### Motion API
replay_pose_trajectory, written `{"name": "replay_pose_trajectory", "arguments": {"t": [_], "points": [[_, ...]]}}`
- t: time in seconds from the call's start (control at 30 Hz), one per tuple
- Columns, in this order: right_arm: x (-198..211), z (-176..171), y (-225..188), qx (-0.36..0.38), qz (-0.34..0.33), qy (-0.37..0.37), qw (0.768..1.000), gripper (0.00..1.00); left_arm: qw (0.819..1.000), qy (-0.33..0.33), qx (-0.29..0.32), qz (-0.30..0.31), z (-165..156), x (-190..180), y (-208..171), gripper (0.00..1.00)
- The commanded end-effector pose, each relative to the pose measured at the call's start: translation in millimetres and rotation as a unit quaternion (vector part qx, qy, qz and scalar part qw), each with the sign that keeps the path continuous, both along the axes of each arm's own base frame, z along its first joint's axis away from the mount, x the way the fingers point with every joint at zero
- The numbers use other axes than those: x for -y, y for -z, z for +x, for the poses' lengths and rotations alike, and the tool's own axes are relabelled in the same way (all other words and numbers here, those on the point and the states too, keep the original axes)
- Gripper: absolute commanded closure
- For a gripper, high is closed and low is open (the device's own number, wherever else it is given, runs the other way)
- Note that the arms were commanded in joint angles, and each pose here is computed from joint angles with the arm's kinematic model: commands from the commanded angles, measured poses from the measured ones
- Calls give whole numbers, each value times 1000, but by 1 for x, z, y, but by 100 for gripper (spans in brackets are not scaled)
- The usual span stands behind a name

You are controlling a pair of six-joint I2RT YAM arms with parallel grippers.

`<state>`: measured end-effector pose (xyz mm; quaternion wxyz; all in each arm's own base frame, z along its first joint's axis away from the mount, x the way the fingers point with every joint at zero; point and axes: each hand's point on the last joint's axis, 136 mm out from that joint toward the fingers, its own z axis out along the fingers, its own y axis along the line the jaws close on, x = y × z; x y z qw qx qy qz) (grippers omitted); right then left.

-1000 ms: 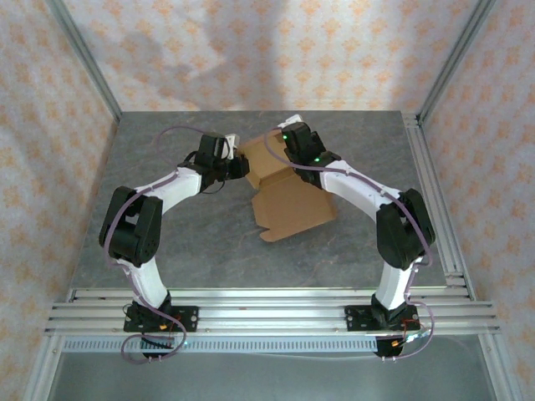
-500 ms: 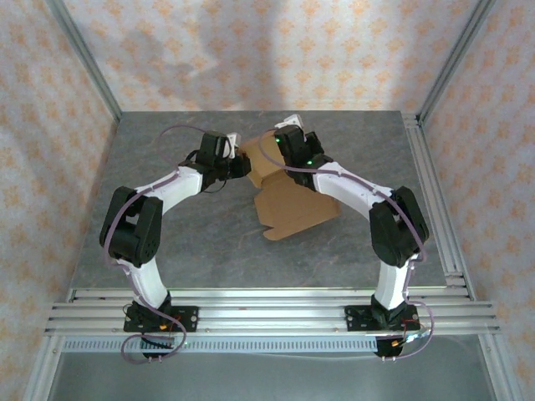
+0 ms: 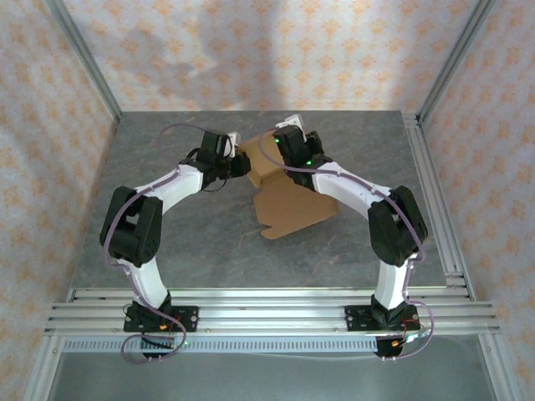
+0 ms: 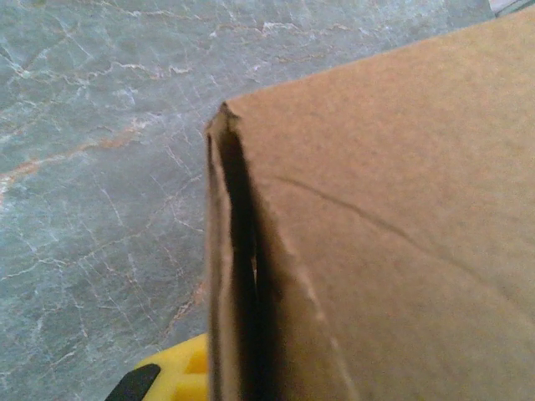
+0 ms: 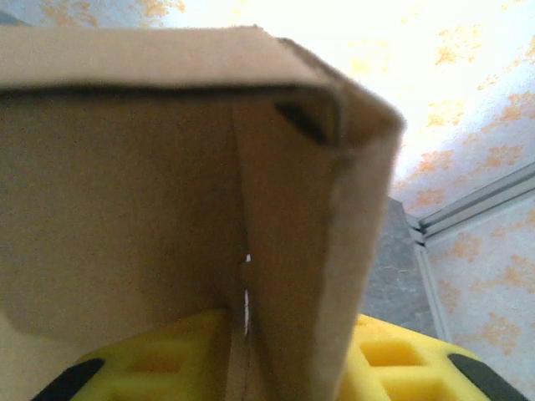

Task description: Fold the paper box

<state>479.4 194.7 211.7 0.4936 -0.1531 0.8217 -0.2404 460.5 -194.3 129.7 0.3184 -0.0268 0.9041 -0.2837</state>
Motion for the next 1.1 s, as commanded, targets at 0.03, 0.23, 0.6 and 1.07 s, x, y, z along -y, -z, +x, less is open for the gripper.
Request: {"name": "replay_pose_trajectory", "arguments": {"t": [0.03, 0.23, 0.6, 1.07], "points": [[-1, -9, -18, 7, 37, -7, 999, 58, 1000, -12, 3, 11, 8, 1, -9, 100], [-7, -18, -31, 16, 88, -33, 995, 39, 1000, -18, -4, 13, 7, 0, -6, 100], [1, -23, -41, 7, 158, -47, 986, 32, 1000, -21, -12, 14, 8, 0, -6, 100], [14, -41, -1, -24, 92, -27, 995, 33, 999, -32, -21, 9, 12, -3, -8, 100]]}}
